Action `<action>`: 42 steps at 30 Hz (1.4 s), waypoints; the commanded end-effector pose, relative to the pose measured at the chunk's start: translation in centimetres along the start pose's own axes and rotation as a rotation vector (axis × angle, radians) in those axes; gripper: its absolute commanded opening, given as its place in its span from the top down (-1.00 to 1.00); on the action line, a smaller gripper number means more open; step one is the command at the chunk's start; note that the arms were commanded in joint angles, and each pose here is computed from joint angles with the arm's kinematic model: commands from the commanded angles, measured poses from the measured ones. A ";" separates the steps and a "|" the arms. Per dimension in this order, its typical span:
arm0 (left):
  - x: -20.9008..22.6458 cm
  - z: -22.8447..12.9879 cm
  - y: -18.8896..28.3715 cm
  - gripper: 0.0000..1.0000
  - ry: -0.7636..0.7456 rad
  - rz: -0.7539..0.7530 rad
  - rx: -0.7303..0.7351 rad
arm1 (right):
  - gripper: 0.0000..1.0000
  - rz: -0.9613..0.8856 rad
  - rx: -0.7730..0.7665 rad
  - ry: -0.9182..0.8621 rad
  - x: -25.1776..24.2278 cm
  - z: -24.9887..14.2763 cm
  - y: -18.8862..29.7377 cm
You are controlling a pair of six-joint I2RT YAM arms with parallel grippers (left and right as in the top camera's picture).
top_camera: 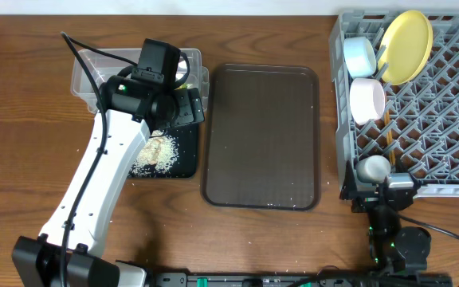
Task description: Sort waste into correct bins and load items into the dishwasher rack
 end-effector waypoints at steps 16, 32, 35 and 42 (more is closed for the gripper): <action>0.2 0.2 0.0 -0.82 0.003 0.012 -0.007 | -0.99 0.022 0.032 -0.014 0.3 -0.6 0.1; 1.0 0.6 0.7 -0.82 -0.006 0.109 -0.081 | -0.98 0.022 0.032 -0.014 0.3 -0.6 0.1; 1.6 0.7 2.3 -0.82 -0.001 0.161 -0.202 | -0.98 0.022 0.032 -0.014 0.3 -0.6 0.1; 2.8 0.0 5.8 -0.82 -0.087 -0.051 -0.490 | -0.98 0.022 0.032 -0.014 0.3 -0.6 0.1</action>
Point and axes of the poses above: each gripper's point midway between its finger pads, its own y axis back along the fingers, its own x axis along the line the jaws close on, z = x × y, the point moved 10 cm from there along y, back along the fingers, and after that the axes turned 3 degrees about y, right-handed, at the moved point
